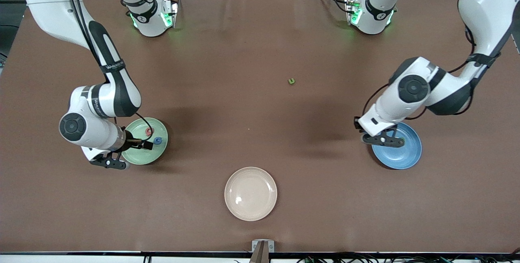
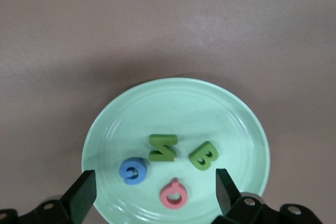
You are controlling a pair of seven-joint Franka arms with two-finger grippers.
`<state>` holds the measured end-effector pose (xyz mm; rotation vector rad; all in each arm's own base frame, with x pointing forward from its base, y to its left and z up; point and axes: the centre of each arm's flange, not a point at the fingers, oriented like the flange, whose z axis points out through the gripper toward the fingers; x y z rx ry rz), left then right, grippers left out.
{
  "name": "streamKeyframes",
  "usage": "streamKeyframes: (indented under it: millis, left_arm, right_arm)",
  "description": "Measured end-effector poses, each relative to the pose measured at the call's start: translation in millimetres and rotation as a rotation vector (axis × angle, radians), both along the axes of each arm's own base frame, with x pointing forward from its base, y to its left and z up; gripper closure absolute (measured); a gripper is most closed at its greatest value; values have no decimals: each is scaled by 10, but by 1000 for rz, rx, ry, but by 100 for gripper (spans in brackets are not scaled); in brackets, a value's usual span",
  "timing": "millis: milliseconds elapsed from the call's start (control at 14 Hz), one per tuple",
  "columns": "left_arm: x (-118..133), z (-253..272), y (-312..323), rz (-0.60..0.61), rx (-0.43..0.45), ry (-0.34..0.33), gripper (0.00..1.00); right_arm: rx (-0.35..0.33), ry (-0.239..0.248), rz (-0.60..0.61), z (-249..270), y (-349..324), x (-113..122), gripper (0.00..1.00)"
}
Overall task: Sort upper and lower case letters into plates
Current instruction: 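Release the N on the green plate while the left drops the m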
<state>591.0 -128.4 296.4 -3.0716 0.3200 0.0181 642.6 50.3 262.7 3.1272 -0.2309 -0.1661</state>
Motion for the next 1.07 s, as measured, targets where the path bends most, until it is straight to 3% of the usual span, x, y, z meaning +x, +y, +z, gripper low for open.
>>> streamKeyframes:
  millis: [430,1075]
  left_arm:
    - [363,-360,1041,-165,29,34,59]
    - [531,-844,1227,-230,38,-21,59]
  right_arm:
    - [13,92,32,863,-468,-50,0]
    - [16,90,60,2156,-337,-410,0]
